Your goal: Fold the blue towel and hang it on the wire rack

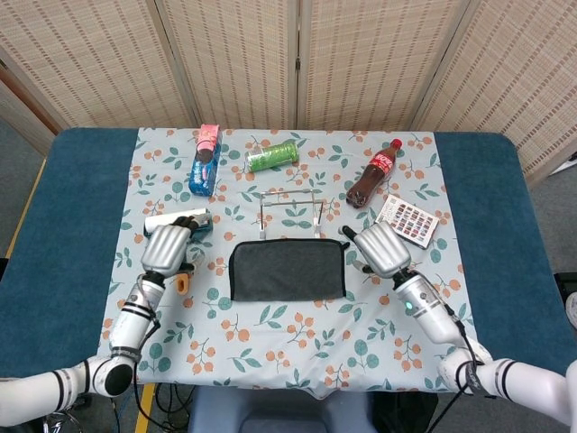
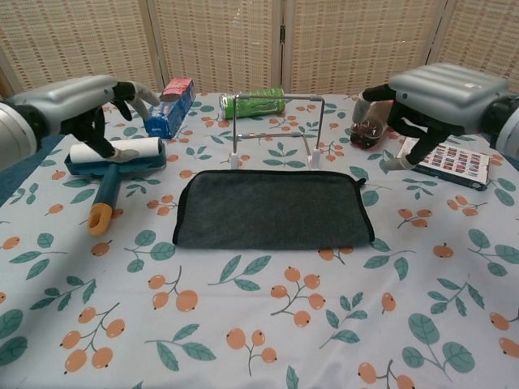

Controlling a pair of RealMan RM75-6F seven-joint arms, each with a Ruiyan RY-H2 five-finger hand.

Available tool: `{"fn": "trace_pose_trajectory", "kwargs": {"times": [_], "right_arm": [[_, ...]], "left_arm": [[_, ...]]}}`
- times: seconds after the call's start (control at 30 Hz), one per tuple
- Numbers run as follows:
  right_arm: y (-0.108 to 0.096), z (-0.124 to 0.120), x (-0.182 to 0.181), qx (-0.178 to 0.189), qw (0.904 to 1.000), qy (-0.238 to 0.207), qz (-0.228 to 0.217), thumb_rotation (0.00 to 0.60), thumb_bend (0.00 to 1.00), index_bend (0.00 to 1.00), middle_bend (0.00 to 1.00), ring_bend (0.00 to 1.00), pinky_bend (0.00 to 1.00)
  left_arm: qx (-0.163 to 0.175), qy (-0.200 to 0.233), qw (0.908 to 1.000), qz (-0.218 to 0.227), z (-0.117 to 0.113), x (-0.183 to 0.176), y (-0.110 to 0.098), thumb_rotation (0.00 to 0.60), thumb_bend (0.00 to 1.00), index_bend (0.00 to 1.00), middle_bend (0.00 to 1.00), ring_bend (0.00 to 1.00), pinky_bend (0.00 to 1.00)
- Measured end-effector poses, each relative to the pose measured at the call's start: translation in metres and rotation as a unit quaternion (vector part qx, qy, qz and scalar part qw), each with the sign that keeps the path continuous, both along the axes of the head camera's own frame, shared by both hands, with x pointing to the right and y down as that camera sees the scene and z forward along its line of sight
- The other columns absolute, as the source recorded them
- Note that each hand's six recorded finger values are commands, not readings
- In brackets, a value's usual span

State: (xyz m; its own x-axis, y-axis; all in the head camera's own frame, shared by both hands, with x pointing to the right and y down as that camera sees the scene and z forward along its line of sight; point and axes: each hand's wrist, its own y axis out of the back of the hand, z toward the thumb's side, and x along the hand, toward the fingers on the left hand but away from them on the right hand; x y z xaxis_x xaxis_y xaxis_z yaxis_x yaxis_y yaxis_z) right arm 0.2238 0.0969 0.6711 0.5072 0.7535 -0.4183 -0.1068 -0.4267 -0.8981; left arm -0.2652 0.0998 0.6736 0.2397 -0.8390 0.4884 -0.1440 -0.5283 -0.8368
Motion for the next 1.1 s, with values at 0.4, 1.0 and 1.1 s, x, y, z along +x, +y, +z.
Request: {"fn": "trace_pose_trajectory", "kwargs": {"times": [0.4, 1.0, 1.1], "right_arm": [[0.031, -0.023, 0.042, 0.018, 0.9978, -0.028, -0.057, 0.600, 0.20, 0.37, 0.83, 0.82, 1.00], [0.021, 0.040, 0.020, 0.020, 0.9878, 0.015, -0.154, 0.600, 0.12, 0.42, 0.88, 0.85, 1.00], [0.020, 0.051, 0.009, 0.019, 0.9854, 0.021, -0.168, 0.600, 0.11, 0.42, 0.88, 0.85, 1.00]], "left_arm": [[0.051, -0.023, 0.9978, -0.036, -0.051, -0.091, 0.033, 0.600, 0.27, 0.20, 0.26, 0.26, 0.47], [0.056, -0.040, 0.9963, -0.050, -0.101, -0.138, 0.087, 0.600, 0.27, 0.22, 0.26, 0.25, 0.46], [0.054, -0.041, 0.9963, -0.053, -0.102, -0.140, 0.090, 0.600, 0.27, 0.21, 0.26, 0.25, 0.46]]}}
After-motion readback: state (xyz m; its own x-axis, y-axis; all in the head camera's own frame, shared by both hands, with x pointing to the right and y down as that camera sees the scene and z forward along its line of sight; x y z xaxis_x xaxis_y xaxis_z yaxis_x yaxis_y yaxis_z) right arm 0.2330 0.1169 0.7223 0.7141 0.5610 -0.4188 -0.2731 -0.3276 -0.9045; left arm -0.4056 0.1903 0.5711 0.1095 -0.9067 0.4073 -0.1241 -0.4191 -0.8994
